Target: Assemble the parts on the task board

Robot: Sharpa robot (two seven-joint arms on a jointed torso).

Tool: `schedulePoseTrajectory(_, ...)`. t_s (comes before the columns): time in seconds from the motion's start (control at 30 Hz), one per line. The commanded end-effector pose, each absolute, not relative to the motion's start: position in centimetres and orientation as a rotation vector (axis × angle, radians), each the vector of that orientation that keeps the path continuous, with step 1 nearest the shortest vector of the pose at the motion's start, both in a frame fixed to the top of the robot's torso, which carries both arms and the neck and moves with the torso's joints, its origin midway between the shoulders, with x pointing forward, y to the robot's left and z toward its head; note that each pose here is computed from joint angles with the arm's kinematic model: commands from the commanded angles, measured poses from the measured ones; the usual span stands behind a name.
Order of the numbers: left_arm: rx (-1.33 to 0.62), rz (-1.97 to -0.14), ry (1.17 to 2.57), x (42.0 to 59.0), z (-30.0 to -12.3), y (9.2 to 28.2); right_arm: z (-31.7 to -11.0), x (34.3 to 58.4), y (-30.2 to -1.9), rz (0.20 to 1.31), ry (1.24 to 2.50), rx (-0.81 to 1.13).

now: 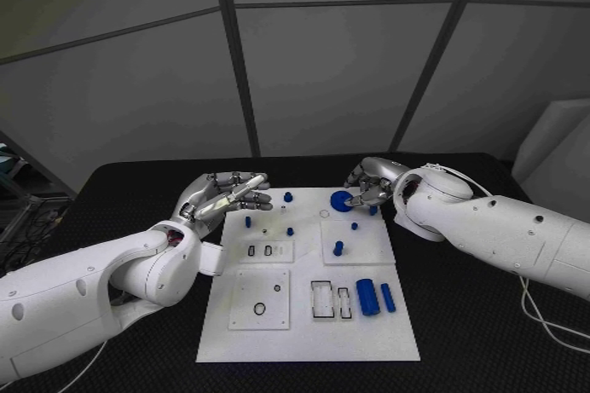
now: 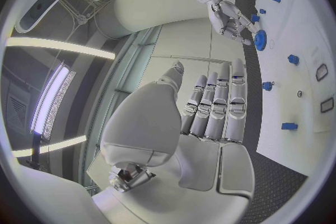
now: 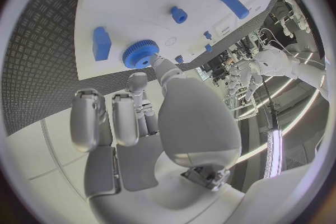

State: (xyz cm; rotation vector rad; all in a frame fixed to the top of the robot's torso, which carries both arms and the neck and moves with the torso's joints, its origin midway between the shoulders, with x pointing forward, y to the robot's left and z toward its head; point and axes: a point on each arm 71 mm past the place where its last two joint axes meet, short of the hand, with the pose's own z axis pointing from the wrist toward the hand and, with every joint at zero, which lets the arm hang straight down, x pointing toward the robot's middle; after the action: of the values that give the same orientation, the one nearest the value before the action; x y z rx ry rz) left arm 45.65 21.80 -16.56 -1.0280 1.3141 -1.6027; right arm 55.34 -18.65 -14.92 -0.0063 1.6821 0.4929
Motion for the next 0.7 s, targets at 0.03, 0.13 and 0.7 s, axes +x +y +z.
schedulePoseTrajectory(0.03,-1.011,-1.623,1.315,45.6,-16.37,21.57,-15.03,55.54,-18.61,0.464,1.702,-0.019)
schedulePoseTrajectory(0.13,-1.012,-1.623,1.315,45.6,-16.37,21.57,-15.15,55.65,-18.5,0.458,1.711,-0.02)
schedulePoseTrajectory(0.7,-1.013,-1.622,1.317,45.63,-16.39,21.53,-15.62,55.9,-17.64,0.456,1.752,-0.04)
